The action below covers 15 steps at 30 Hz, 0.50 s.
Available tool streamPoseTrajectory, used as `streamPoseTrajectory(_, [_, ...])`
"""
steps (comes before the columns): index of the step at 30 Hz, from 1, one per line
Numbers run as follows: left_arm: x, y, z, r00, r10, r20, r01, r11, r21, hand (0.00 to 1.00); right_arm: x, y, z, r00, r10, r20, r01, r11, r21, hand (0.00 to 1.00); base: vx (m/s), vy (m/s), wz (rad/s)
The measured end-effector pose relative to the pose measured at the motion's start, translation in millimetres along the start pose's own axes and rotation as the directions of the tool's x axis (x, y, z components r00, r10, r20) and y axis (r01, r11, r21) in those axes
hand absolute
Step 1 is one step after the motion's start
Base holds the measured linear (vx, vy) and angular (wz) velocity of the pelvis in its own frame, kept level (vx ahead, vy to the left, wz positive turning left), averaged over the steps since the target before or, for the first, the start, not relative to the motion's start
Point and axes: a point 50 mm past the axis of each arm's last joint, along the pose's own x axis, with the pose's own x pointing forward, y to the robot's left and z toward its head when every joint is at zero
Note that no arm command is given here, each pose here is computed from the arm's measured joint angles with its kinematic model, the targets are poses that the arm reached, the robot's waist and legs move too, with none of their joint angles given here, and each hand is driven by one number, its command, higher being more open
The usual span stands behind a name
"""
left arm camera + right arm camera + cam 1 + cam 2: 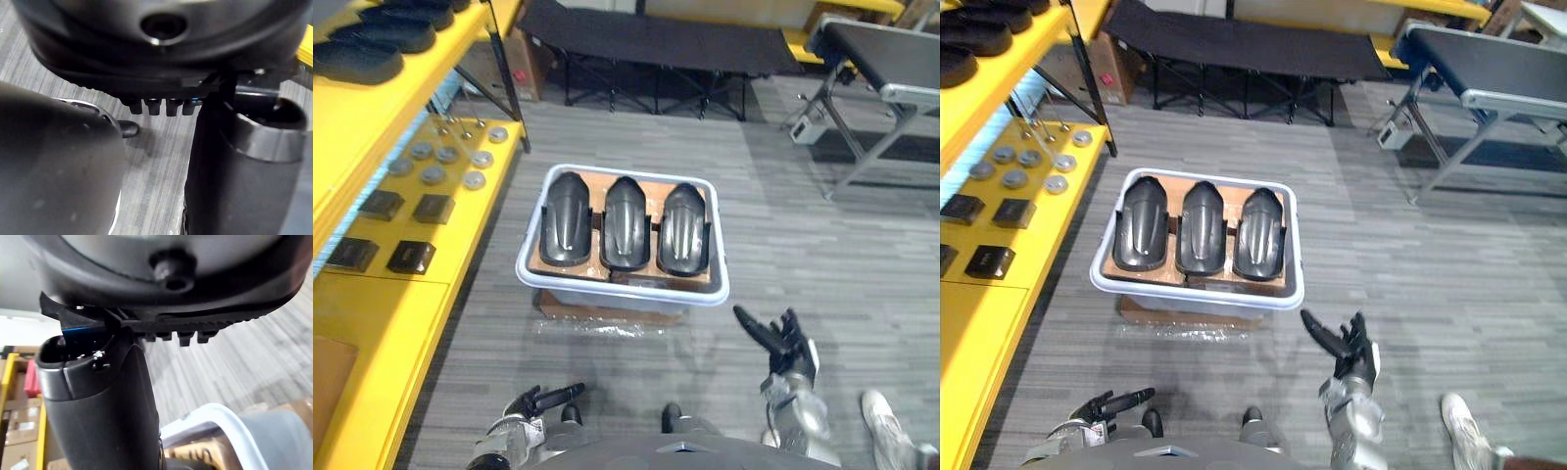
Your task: Walk over and take three plastic housings, then place them on the shelf
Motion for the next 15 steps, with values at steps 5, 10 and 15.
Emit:
streamPoseTrajectory(5, [-0.4,-6.7,21.4,0.995,-0.046,0.088,0.045,0.999,0.013,1.00,28.5,-0.4,58.7,0.988,-0.007,0.152,0.012,0.999,-0.035,1.00,-0.07,0.068,-0.03])
streamPoseTrajectory(10, [0.7,-11.4,48.7,0.985,-0.067,0.159,0.058,0.997,0.059,1.00,62.1,19.5,114.3,0.972,0.028,0.233,-0.020,0.999,-0.038,1.00,-0.09,0.087,0.07])
streamPoseTrajectory(15, [1.3,-24.6,71.8,0.967,-0.106,0.230,0.096,0.994,0.056,1.00,94.0,30.4,176.8,0.953,0.027,0.301,0.001,0.996,-0.090,1.00,-0.11,0.062,0.11])
